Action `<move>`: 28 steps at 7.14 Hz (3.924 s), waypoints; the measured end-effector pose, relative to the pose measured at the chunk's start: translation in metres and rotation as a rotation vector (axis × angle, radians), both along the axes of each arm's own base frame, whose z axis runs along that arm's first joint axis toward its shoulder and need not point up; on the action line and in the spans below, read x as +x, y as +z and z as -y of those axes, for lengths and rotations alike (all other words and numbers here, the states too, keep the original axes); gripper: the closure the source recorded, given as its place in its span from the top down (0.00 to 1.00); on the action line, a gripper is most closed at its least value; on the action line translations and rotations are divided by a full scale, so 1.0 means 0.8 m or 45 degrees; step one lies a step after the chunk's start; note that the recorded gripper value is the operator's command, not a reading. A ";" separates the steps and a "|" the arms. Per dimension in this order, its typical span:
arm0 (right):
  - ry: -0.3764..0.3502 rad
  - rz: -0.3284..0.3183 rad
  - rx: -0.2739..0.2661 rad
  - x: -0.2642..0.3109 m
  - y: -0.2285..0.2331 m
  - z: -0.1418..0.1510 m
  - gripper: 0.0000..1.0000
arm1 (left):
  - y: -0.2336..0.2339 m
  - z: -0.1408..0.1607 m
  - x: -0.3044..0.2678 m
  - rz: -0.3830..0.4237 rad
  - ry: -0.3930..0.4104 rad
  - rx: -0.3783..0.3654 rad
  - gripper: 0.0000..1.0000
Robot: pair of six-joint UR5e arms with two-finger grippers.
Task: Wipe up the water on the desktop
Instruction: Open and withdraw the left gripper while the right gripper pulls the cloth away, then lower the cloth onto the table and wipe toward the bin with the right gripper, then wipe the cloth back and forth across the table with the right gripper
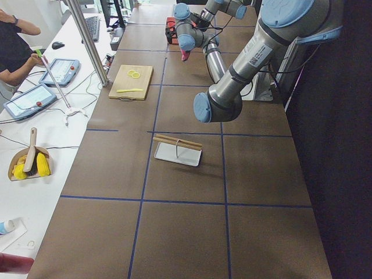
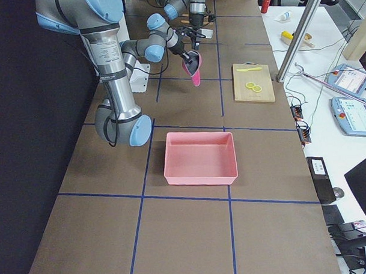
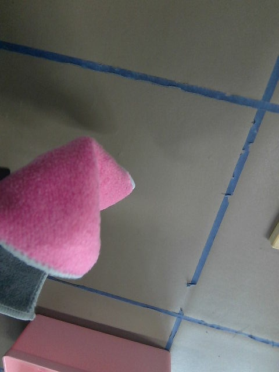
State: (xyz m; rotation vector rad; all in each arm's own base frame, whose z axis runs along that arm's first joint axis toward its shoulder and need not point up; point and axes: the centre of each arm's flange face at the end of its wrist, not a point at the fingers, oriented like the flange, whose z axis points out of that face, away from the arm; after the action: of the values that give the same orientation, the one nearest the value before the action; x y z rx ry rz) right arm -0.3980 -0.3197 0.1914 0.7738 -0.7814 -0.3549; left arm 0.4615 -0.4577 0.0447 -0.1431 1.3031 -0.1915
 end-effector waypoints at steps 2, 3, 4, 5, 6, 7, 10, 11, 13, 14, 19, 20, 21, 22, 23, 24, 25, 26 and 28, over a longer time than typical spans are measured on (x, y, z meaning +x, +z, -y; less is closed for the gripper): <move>-0.048 -0.087 -0.133 0.013 0.059 -0.013 0.00 | 0.006 0.045 -0.051 0.002 -0.097 0.015 1.00; -0.092 -0.162 -0.236 0.010 0.085 -0.017 0.00 | 0.026 0.064 -0.083 0.019 -0.140 0.041 1.00; -0.130 -0.233 -0.339 0.002 0.105 -0.014 0.00 | 0.057 0.077 -0.118 0.050 -0.164 0.109 1.00; -0.143 -0.254 -0.479 -0.018 0.120 -0.001 0.00 | 0.094 0.089 -0.155 0.089 -0.165 0.185 1.00; -0.112 -0.224 -0.650 -0.051 0.123 0.019 0.00 | 0.126 0.101 -0.187 0.121 -0.155 0.243 1.00; -0.071 -0.193 -0.799 -0.091 0.117 0.038 0.00 | 0.148 0.112 -0.214 0.147 -0.155 0.288 1.00; -0.003 -0.041 -1.025 -0.201 0.058 0.083 0.00 | 0.208 0.141 -0.287 0.242 -0.176 0.428 1.00; 0.036 0.055 -1.081 -0.240 0.034 0.101 0.00 | 0.237 0.149 -0.318 0.292 -0.176 0.487 1.00; 0.059 0.142 -1.182 -0.239 0.033 0.138 0.00 | 0.281 0.155 -0.369 0.382 -0.153 0.581 1.00; 0.052 0.143 -1.213 -0.185 0.077 0.146 0.00 | 0.299 0.152 -0.387 0.415 -0.138 0.610 1.00; 0.013 -0.029 -1.156 -0.003 0.258 0.084 0.00 | 0.367 0.144 -0.421 0.503 -0.058 0.691 1.00; 0.006 -0.010 -1.159 -0.028 0.235 0.089 0.00 | 0.373 0.143 -0.426 0.510 -0.053 0.693 1.00; 0.010 0.022 -1.186 -0.069 0.199 0.092 0.00 | 0.383 0.144 -0.435 0.529 -0.036 0.710 1.00; 0.026 0.061 -1.216 -0.118 0.157 0.094 0.00 | 0.395 0.144 -0.452 0.563 -0.006 0.735 1.00; 0.045 0.096 -1.239 -0.166 0.114 0.095 0.00 | 0.405 0.147 -0.477 0.606 0.030 0.775 1.00; 0.061 0.125 -1.263 -0.205 0.075 0.100 0.00 | 0.414 0.149 -0.506 0.651 0.072 0.820 1.00; 0.074 0.147 -1.280 -0.229 0.048 0.105 0.00 | 0.426 0.152 -0.536 0.694 0.117 0.866 1.00; 0.086 0.150 -1.289 -0.228 0.049 0.109 0.00 | 0.437 0.154 -0.560 0.723 0.148 0.900 1.00; 0.073 0.120 -1.250 -0.159 0.123 0.110 0.00 | 0.447 0.156 -0.579 0.743 0.167 0.911 1.00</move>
State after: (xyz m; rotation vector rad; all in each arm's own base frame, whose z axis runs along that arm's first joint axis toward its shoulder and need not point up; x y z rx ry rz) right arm -0.5250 -0.4080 0.2899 -0.1139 -0.8944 0.1364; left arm -0.0015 -0.5824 0.4022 0.4125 0.7131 0.3317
